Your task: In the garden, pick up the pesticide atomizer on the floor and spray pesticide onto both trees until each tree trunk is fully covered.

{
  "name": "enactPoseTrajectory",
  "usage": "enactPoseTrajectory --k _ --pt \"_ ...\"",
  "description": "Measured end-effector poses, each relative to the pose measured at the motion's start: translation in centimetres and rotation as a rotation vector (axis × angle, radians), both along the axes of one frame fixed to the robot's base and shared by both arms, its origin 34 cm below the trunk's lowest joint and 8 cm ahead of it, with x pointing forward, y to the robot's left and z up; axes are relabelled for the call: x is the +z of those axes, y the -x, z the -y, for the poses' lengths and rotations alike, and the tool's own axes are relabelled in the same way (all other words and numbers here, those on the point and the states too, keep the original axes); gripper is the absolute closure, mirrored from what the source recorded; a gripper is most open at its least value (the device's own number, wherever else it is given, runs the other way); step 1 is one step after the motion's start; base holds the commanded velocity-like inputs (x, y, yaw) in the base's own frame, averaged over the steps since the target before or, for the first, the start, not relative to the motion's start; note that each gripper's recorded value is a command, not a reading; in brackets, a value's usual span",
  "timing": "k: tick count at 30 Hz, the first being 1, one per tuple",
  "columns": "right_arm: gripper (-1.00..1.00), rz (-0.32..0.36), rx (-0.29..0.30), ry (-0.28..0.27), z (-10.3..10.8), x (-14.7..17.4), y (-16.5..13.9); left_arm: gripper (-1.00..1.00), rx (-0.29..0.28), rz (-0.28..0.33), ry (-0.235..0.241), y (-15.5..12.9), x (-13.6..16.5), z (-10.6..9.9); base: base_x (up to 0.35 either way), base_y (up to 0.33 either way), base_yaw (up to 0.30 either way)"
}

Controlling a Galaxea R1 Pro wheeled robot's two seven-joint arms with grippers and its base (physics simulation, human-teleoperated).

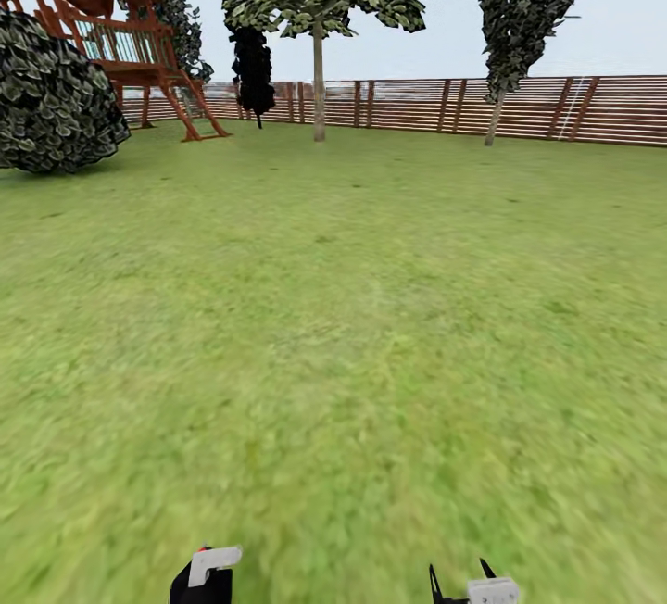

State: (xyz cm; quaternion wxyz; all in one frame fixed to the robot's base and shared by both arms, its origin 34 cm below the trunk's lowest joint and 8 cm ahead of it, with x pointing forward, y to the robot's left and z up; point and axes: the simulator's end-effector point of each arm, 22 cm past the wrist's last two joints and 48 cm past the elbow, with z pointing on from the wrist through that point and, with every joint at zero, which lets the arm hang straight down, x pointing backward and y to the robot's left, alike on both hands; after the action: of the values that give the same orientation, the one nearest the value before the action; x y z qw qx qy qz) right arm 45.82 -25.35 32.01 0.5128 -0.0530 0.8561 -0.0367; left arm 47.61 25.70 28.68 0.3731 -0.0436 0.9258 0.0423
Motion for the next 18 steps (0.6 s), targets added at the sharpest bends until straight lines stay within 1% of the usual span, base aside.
enactPoseTrajectory --k 18 --pt "-1.0 0.0 0.0 0.0 -0.01 -0.01 0.01 1.0 0.001 0.001 0.0 -0.01 0.01 -0.03 0.341 0.0 0.0"
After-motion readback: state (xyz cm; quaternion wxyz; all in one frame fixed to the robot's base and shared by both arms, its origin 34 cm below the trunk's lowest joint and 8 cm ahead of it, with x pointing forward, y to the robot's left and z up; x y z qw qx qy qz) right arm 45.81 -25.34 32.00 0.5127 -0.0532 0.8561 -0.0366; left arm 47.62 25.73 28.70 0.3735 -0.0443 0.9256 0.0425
